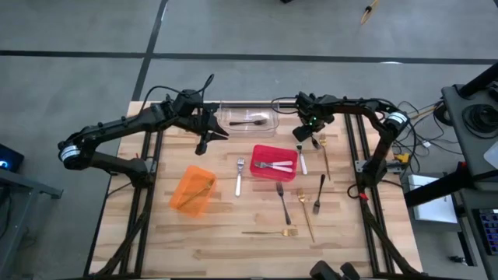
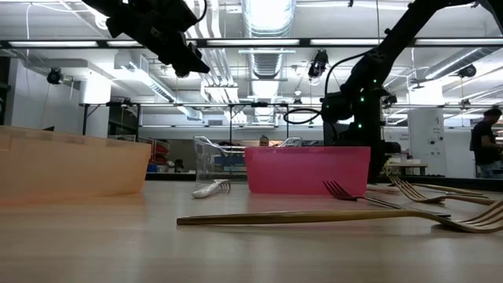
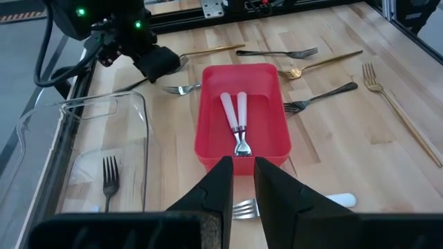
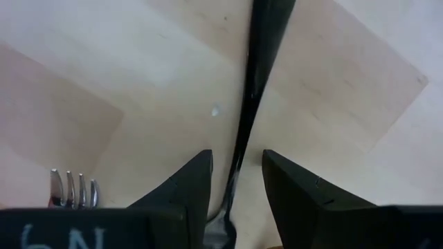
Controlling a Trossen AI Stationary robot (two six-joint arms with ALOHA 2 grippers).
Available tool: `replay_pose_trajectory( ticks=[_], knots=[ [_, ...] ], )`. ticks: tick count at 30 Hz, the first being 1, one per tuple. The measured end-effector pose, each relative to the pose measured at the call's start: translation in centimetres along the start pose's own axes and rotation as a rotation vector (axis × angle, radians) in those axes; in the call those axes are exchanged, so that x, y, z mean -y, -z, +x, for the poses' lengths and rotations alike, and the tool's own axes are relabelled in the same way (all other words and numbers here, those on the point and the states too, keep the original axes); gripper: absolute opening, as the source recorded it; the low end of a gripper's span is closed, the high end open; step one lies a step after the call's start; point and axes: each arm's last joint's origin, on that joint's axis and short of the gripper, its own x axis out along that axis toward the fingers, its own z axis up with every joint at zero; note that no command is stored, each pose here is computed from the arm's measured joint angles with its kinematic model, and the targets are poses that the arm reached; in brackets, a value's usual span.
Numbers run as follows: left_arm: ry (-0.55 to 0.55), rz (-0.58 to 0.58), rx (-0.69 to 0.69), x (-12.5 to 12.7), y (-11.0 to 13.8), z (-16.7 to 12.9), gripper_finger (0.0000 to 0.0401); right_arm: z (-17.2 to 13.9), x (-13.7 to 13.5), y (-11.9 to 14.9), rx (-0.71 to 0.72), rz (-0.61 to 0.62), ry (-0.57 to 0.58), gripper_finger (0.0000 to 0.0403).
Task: Sort silverware by color (type)
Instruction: Put the black fork into the transparent bin
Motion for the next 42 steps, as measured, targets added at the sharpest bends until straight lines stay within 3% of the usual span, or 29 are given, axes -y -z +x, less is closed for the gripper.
replay_pose_trajectory(
  ticks=[42],
  knots=[
    [-0.001, 0.002, 0.003, -0.02, -0.03, 0.01, 0.0041, 0.23, -0.17, 0.05, -0.005, 0.018, -0.032, 0.0114]
  ],
)
